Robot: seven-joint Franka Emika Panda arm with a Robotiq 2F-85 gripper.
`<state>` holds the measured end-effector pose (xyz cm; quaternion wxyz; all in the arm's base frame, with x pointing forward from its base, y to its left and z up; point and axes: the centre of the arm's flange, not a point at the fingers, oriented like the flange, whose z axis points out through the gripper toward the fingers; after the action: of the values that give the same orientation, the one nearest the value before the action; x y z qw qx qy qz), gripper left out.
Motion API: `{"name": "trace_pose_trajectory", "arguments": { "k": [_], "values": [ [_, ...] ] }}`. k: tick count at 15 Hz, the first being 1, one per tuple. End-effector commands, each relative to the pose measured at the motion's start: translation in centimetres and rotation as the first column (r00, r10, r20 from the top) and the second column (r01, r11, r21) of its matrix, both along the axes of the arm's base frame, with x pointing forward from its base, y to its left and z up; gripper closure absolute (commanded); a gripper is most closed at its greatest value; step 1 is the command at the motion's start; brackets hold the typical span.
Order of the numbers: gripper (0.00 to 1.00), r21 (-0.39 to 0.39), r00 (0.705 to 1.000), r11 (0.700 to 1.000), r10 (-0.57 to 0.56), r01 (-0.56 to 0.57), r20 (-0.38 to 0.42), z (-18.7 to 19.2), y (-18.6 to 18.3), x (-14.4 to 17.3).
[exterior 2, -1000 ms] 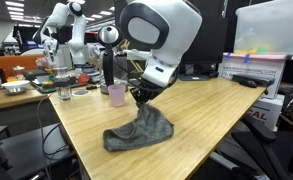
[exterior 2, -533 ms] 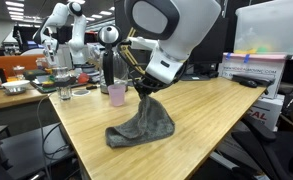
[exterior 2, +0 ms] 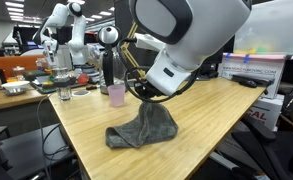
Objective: Fold the towel
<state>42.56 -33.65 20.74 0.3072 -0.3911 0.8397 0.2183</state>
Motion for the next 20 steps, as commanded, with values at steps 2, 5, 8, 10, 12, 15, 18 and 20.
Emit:
{"name": "trace_pose_trajectory", "arguments": {
  "k": [2,5,8,10,12,15,18,20],
  "values": [
    [0.99,0.073,0.998,0.996,-0.049,0.045,0.045,0.5,-0.5,-1.3],
    [0.99,0.089,0.996,0.993,-0.08,0.076,0.045,0.3,-1.0,-1.8],
    [0.99,0.097,0.993,0.988,-0.12,0.118,0.016,-0.8,-1.7,-2.3],
    [0.99,0.109,0.99,0.984,-0.144,0.144,-0.01,-1.6,-2.3,-3.0],
    [0.99,0.119,0.987,0.979,-0.161,0.163,-0.029,-2.4,-3.0,-3.8],
    [0.99,0.118,0.984,0.977,-0.175,0.179,-0.045,-2.7,-3.9,-4.9],
    [0.99,0.106,0.981,0.976,-0.187,0.191,-0.049,-2.3,-4.6,-5.5],
    [0.99,0.106,0.98,0.975,-0.192,0.196,-0.05,-2.2,-4.8,-5.8]
  ]
}}
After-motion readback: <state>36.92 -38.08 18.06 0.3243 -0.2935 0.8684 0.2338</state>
